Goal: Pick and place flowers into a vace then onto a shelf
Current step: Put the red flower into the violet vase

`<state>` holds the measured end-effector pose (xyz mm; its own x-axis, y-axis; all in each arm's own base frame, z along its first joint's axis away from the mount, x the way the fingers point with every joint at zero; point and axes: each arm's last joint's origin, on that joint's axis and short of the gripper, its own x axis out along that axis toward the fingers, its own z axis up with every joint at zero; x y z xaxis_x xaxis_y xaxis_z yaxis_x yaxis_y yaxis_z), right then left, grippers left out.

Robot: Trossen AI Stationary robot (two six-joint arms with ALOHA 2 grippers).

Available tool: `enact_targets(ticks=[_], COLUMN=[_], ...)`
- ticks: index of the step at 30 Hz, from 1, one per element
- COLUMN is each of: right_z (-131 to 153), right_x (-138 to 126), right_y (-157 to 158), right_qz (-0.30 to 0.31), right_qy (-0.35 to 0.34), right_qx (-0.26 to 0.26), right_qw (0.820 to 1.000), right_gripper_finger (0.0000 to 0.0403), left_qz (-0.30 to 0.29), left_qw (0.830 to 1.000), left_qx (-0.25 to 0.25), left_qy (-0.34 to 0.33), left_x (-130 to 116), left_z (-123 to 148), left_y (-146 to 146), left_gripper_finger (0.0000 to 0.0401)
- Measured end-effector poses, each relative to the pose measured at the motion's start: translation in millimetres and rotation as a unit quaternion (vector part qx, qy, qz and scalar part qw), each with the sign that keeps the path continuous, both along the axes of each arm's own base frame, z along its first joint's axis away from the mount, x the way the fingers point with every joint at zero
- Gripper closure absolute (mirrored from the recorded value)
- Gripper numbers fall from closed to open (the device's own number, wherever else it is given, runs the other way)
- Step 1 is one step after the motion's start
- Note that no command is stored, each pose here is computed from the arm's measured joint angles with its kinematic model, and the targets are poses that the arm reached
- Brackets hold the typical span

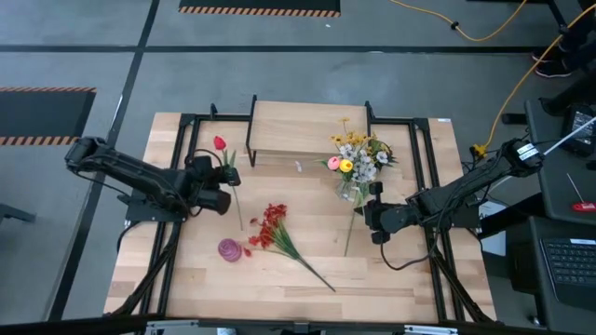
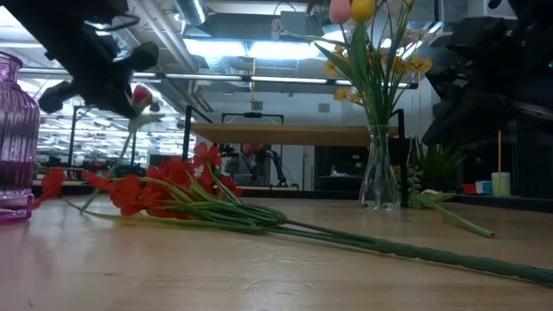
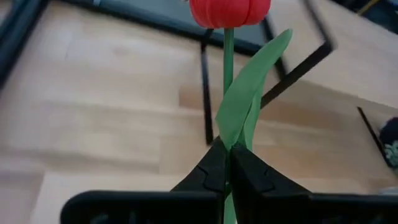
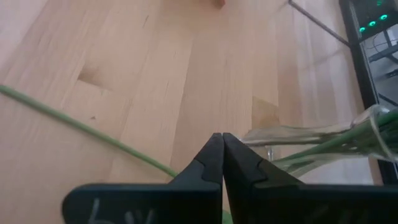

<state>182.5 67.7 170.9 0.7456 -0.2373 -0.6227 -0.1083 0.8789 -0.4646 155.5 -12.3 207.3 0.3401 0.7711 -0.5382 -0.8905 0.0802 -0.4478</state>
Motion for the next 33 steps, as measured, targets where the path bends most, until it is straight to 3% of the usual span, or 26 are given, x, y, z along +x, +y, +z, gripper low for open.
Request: enact_targets(ticks=[6,15,23,33], right_z=[2.2,8.0,10.5,20.8], right_x=[2.1,7.0,8.8,15.5], right_y=[1.0,3.4,4.4,9.6], right_qz=[0.0,0.0,0.001,0.032], right_qy=[-0.016,-0.055,-0.07,-0.124], right_qx=[0.008,0.028,0.038,0.087], right_qw=[1.0,0.998,0.997,0.988], right_gripper_finger=[0.0396,0.0396,0.0396,0.0396], left_qz=[-0.062,-0.154,-0.255,-0.396], left_qw=[0.994,0.971,0.933,0.864], left_qx=[0.079,0.149,0.232,0.291], left_qy=[0.046,0.109,0.099,0.11], left_x=[3.2,10.7,-1.5,-13.1], left_z=[33.1,80.3,98.0,103.7], left_y=[0.5,-6.8,-37.0,-75.2], left_gripper_finger=[0.0398,0.0398,0.0398,0.0398])
